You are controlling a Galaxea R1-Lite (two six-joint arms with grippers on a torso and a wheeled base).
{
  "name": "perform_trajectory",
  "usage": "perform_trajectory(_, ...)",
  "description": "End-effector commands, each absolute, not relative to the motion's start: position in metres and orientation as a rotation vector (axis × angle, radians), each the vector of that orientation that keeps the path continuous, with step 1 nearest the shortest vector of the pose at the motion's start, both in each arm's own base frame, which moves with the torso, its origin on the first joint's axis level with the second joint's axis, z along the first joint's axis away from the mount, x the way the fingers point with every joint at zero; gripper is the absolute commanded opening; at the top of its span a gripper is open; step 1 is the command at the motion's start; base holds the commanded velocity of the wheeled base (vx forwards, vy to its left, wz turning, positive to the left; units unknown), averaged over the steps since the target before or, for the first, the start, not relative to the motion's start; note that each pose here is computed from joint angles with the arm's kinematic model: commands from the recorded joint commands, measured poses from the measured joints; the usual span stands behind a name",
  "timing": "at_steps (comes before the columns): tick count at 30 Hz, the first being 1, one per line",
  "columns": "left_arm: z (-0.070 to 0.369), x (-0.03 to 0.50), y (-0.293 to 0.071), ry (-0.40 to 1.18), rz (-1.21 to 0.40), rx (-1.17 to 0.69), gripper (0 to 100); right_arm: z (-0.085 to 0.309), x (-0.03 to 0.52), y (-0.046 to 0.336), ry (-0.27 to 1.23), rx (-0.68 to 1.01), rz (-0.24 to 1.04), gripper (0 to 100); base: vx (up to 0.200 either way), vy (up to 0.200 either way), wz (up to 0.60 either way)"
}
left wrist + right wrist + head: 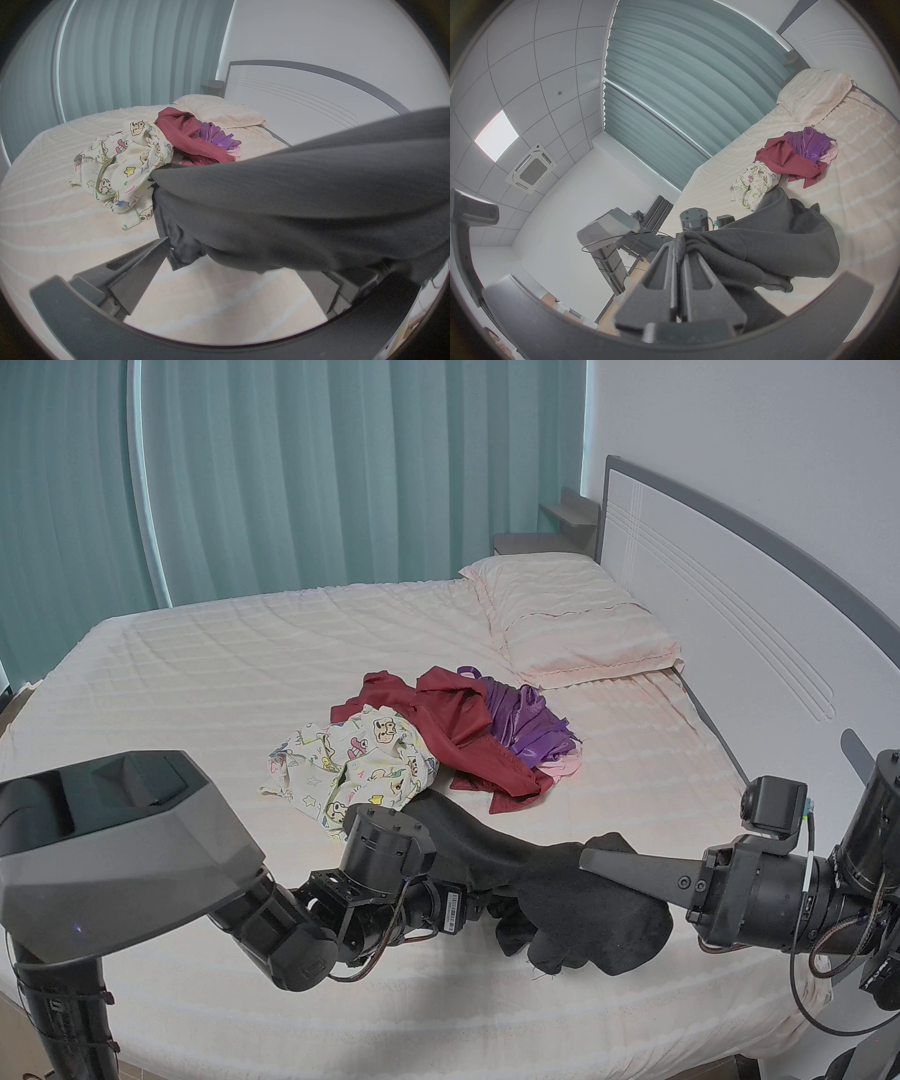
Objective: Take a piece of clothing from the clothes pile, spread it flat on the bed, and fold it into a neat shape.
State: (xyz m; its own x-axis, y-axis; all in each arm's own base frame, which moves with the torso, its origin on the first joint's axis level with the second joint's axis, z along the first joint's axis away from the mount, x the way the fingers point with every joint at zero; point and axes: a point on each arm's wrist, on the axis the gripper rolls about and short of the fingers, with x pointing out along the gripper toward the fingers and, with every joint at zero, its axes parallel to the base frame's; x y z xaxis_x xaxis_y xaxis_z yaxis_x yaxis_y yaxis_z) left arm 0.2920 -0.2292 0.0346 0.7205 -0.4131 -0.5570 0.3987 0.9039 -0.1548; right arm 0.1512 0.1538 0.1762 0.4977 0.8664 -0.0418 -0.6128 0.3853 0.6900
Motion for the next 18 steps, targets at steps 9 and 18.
perform_trajectory(9,-0.001,0.332,-0.228,0.602,-0.343,-0.144,100,0.195,0.141,0.144,0.353,0.693,1.021,0,0.0,0.0,0.0)
perform_trajectory(18,-0.007,0.346,-0.215,0.608,-0.269,-0.228,100,0.207,0.144,0.145,0.306,0.697,1.046,0,0.0,0.0,0.0)
